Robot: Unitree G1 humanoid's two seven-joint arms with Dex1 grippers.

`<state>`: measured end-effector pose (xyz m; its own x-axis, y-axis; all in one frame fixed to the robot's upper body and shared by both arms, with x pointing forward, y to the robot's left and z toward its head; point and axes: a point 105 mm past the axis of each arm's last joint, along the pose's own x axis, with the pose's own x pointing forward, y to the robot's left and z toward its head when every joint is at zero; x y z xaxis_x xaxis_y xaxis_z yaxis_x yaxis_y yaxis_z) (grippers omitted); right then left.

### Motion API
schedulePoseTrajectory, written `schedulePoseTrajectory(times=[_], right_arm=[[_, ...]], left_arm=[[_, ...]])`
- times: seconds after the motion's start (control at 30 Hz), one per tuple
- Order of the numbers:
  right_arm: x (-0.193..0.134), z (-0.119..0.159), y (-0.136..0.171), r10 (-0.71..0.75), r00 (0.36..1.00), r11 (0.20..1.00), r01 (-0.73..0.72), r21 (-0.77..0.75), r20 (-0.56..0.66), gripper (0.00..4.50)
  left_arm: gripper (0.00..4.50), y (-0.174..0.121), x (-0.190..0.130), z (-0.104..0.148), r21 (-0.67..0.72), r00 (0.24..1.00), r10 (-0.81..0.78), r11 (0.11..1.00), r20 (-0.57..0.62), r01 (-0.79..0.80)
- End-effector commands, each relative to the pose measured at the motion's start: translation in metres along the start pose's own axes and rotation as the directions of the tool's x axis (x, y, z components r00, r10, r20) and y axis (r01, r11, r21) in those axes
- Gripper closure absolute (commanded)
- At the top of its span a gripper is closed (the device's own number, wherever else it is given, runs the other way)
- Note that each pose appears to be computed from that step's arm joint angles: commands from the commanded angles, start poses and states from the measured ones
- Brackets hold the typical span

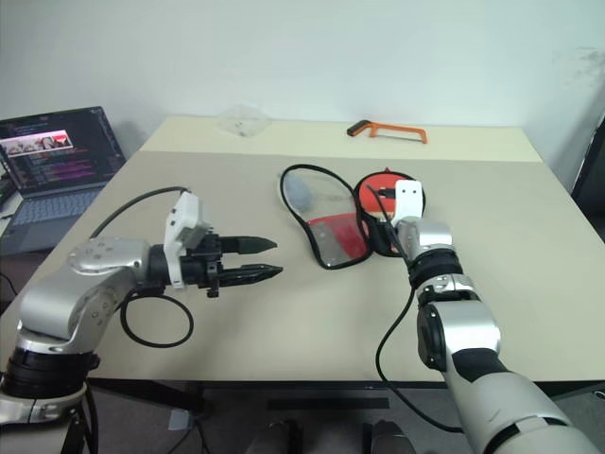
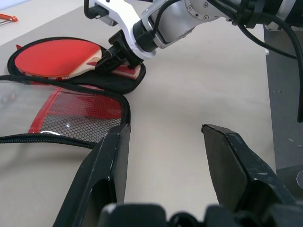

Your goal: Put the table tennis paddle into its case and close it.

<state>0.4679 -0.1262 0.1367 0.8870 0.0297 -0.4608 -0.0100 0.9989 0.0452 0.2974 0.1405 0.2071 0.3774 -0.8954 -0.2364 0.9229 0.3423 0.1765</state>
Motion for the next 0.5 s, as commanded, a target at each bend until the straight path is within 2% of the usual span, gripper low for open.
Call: schedulePoseTrajectory(times=[0.03,0.07,0.3,0.4,0.5], right_arm=[[-0.006,0.025,0.006,0.028,0.996,0.999,-0.030,0.020,0.086,2.67],[-0.005,0.024,0.005,0.026,0.996,0.999,-0.028,0.023,0.086,2.45],[-0.010,0.037,0.000,0.027,0.992,0.999,-0.031,0.033,0.126,0.02],[-0.022,0.053,0.000,0.067,0.984,0.998,-0.066,-0.011,0.168,0.02],[-0.066,0.073,-0.004,0.236,0.946,0.962,-0.195,-0.190,0.224,0.02]], left_arm=[[1.88,-0.001,-0.001,0.013,0.046,1.000,-0.007,0.999,0.024,0.006],[1.88,-0.001,-0.001,0.013,0.047,1.000,-0.007,0.999,0.024,0.005],[1.88,0.005,0.001,0.013,0.055,1.000,0.017,0.998,0.024,-0.018],[1.88,0.018,0.000,0.011,0.060,0.996,0.088,0.994,0.014,-0.089],[1.88,0.028,-0.014,0.007,0.059,0.992,0.124,0.991,-0.013,-0.123]])
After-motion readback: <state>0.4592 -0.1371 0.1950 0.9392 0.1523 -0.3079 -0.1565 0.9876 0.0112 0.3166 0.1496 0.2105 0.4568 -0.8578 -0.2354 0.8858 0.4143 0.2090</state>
